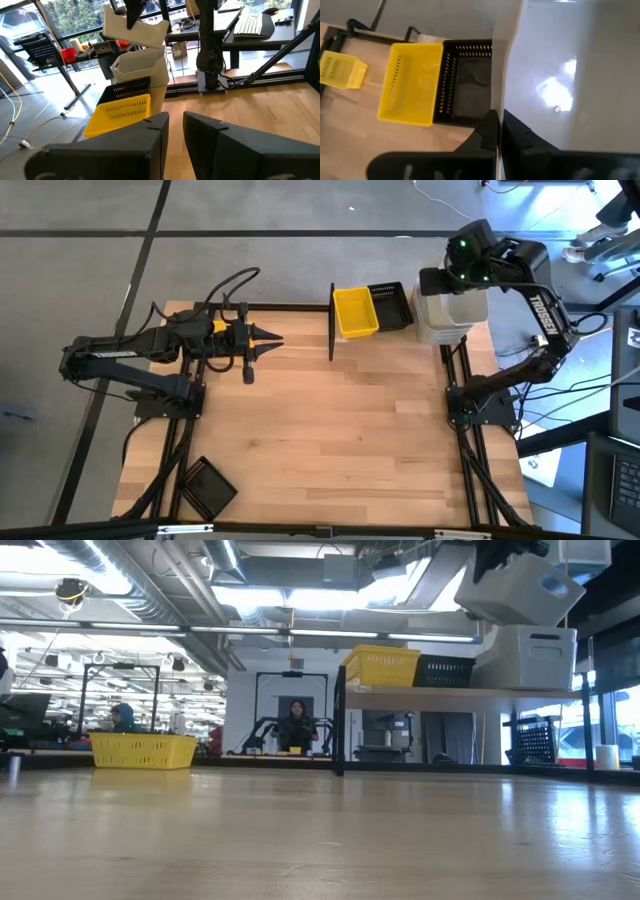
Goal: Stack baskets on shelf by color
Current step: Stack the white bin on top of the white bin on the shelf
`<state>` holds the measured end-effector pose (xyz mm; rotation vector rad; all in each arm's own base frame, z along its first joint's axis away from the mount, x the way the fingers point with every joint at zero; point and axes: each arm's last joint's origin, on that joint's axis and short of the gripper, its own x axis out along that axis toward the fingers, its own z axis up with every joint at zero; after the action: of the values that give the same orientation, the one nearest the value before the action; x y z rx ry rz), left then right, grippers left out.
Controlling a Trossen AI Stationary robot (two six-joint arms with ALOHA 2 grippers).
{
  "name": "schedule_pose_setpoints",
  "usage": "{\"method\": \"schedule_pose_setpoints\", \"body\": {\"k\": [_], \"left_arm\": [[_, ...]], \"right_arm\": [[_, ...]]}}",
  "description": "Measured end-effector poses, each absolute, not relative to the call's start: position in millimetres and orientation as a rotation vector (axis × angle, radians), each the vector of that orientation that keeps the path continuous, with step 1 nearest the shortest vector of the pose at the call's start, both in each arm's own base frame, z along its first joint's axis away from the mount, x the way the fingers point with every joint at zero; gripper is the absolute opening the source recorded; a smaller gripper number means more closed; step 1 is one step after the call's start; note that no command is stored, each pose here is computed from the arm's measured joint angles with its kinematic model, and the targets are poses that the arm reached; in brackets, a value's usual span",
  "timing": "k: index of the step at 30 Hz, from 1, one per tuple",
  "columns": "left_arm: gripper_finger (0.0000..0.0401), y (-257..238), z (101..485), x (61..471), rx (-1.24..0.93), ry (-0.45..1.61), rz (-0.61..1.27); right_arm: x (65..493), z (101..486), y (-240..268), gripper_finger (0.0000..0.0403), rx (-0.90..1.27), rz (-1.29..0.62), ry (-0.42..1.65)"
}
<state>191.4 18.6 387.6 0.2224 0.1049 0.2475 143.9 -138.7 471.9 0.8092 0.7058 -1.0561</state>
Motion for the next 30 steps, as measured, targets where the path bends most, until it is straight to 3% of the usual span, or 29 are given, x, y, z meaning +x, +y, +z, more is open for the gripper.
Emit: {"method": "schedule_pose_setpoints", "body": {"k": [12,30], "left_arm": [[0.0049,18.6,387.5,191.4,0.222,0.105,0.248],[0.0049,18.6,387.5,191.4,0.220,0.105,0.248]], "right_arm": [[152.1,444.0,-146.5,0.0000,0.834,-1.076,0.832],[151.5,442.2,-147.9,0.0000,0.806,-1.123,0.838]]}}
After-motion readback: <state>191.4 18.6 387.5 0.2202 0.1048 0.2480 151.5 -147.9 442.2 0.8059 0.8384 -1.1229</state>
